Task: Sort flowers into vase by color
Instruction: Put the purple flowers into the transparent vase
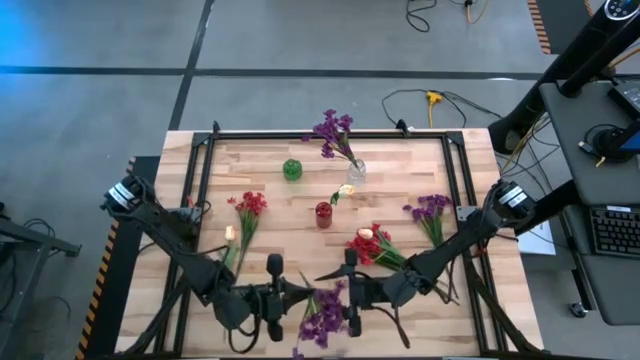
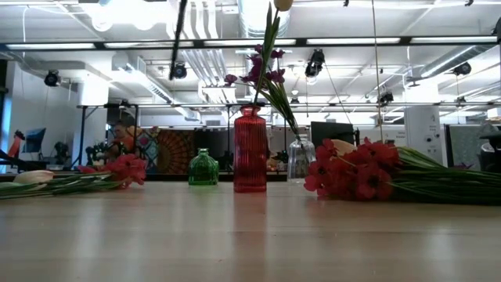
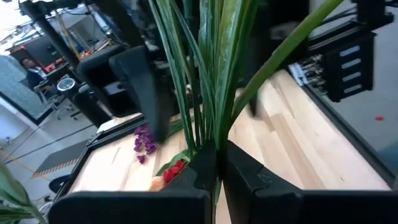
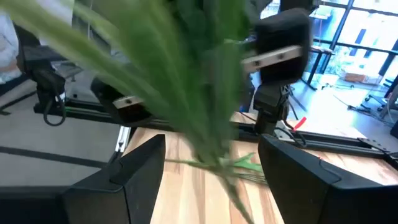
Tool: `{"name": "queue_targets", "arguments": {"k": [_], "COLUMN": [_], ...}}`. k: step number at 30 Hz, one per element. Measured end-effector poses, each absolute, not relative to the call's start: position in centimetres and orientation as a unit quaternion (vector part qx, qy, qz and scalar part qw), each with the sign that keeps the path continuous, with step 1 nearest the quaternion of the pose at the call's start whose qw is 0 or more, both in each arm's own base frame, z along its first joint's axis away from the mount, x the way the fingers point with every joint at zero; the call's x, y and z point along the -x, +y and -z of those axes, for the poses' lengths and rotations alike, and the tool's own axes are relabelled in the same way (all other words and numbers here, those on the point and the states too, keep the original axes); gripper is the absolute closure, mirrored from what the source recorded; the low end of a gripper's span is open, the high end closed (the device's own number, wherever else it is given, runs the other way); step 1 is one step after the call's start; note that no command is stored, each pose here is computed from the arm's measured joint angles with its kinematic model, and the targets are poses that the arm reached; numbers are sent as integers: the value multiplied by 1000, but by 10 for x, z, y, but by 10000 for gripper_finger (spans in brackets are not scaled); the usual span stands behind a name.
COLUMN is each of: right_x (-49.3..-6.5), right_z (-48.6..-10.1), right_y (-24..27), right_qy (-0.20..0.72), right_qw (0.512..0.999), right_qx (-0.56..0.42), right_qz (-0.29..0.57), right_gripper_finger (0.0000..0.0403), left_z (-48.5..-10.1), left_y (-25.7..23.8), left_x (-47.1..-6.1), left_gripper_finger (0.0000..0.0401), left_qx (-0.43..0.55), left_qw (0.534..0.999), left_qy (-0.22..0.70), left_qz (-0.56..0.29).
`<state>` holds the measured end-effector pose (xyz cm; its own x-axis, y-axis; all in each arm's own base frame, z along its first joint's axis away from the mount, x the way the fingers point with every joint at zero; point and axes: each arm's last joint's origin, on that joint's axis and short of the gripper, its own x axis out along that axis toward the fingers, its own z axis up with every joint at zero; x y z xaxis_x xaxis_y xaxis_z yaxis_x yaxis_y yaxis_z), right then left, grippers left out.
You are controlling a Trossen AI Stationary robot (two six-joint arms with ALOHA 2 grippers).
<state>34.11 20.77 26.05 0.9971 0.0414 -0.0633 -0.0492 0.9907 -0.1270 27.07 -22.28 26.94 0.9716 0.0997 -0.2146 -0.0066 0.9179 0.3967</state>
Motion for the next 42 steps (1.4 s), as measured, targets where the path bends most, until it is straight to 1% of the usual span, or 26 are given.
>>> {"name": "queue_targets", "arguments": {"k": [4,10,14,20,27,32,36,39,42], "right_x": [-346,-346,-346,-347,-347,-346,-343,-334,-319], "right_z": [-259,-261,-263,-264,-265,-266,-271,-281,-296], "right_y": [211,211,211,210,209,209,207,204,198], "right_qy": [30,25,21,15,13,13,18,41,71], "right_qw": [997,997,997,997,997,997,997,998,997], "right_qx": [70,67,67,74,77,78,71,44,14], "right_qz": [-21,-22,-22,-18,-16,-15,-17,-30,-31], "right_gripper_finger": [154,162,187,246,320,363,377,378,373], "left_z": [-269,-269,-269,-269,-269,-269,-268,-265,-268], "left_y": [-216,-214,-213,-207,-207,-208,-209,-211,-211], "left_x": [-277,-279,-280,-285,-285,-285,-283,-276,-269], "left_gripper_finger": [401,401,401,393,371,337,303,283,272], "left_qx": [-196,-191,-189,-162,-156,-147,-152,-172,-173], "left_qw": [973,974,975,979,980,982,980,974,972], "left_qy": [118,120,119,120,120,120,126,146,155], "left_qz": [-37,-9,-11,-24,-23,-21,-18,-20,-17]}}
